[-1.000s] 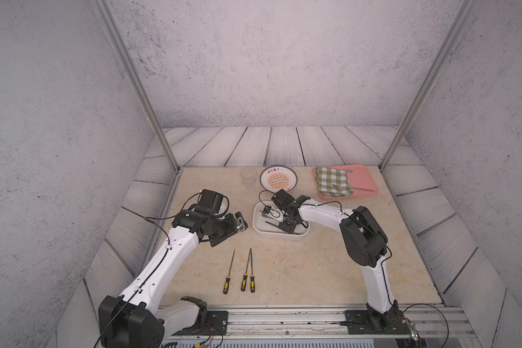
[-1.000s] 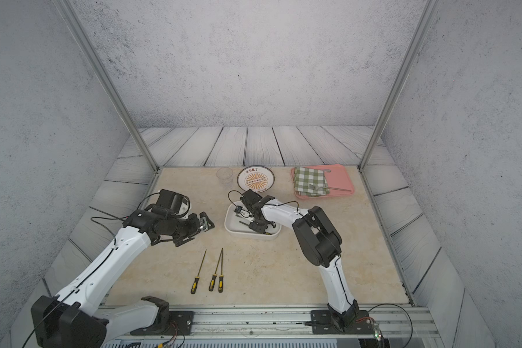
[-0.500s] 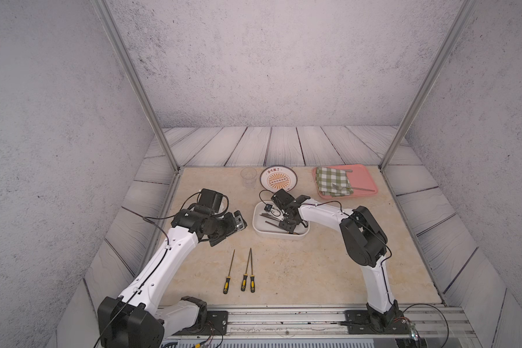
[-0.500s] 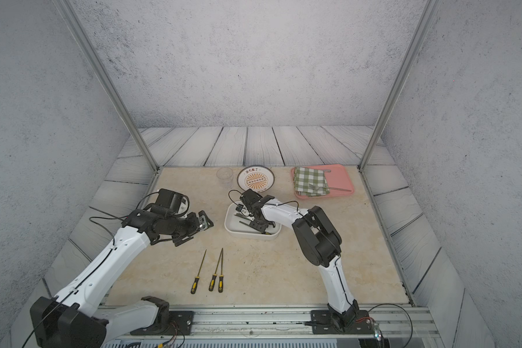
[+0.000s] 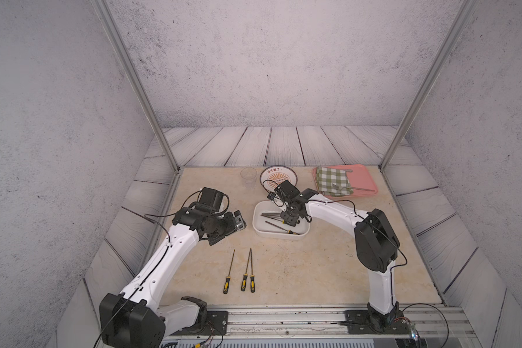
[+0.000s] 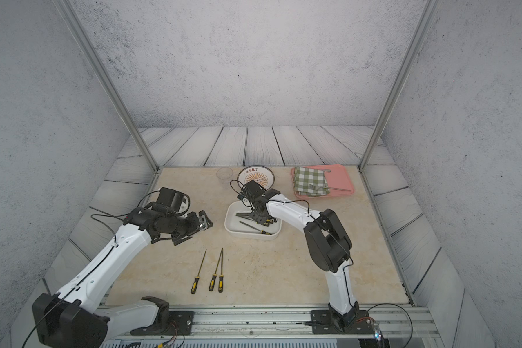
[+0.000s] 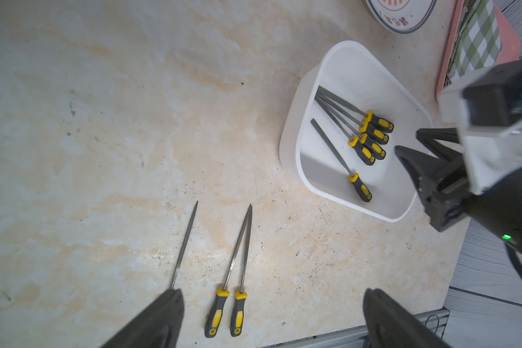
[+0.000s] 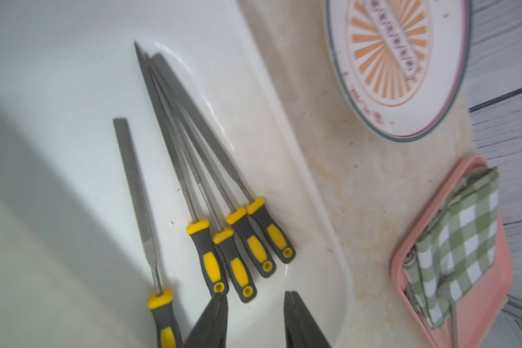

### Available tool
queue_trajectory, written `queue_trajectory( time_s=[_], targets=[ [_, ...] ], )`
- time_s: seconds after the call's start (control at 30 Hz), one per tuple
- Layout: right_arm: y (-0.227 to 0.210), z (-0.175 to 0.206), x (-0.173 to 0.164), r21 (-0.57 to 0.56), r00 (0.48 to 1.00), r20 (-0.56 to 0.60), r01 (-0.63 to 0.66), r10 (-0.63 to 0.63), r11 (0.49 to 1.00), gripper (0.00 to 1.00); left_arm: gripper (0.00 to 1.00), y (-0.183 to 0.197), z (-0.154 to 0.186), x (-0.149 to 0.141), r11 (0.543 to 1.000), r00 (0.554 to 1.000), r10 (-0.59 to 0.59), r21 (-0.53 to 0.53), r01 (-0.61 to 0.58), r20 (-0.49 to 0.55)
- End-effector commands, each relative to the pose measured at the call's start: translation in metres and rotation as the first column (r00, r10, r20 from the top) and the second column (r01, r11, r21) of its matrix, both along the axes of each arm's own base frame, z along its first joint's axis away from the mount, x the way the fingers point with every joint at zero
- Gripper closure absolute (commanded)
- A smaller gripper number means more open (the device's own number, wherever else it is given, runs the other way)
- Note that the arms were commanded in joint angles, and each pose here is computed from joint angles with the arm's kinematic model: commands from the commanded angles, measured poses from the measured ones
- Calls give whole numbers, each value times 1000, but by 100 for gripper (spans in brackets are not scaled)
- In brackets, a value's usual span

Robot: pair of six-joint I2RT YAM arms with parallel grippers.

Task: Put the file tool into the storage box
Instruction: Place the file tool in the storage box.

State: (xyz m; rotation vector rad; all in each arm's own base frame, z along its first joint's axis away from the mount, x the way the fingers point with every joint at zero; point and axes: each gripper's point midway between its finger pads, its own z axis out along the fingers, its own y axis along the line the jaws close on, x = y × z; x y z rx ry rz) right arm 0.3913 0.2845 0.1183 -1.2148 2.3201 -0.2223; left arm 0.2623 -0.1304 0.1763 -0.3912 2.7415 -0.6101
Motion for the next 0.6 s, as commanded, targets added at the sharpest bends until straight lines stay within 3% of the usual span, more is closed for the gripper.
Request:
queue_trajectory(
  time_s=[0.0,0.13,0.27,0.37,0.47,0.57],
  targets=[
    [-10,57,-8,140,986,19,161,-166,977,62,1,-4,4,7,1000,1000,-28,4,28,4],
    [-8,79,-38,311,963,-103,270,-250,911,50,2,-6,15,18,1000,1000,-1,-20,2,27],
    [-8,82,-77,458,916,-266,395,-301,797,48,2,-5,11,27,998,997,50,-51,-47,67],
    [-7,69,-106,490,854,-409,503,-322,712,48,2,5,2,22,995,995,89,-46,-87,36],
    [1,54,-136,476,822,-488,533,-294,699,48,1,15,-9,14,992,992,122,-34,-121,12],
    [11,40,-166,441,817,-514,513,-261,737,47,1,24,-20,4,990,990,142,-22,-142,-14]
  ],
)
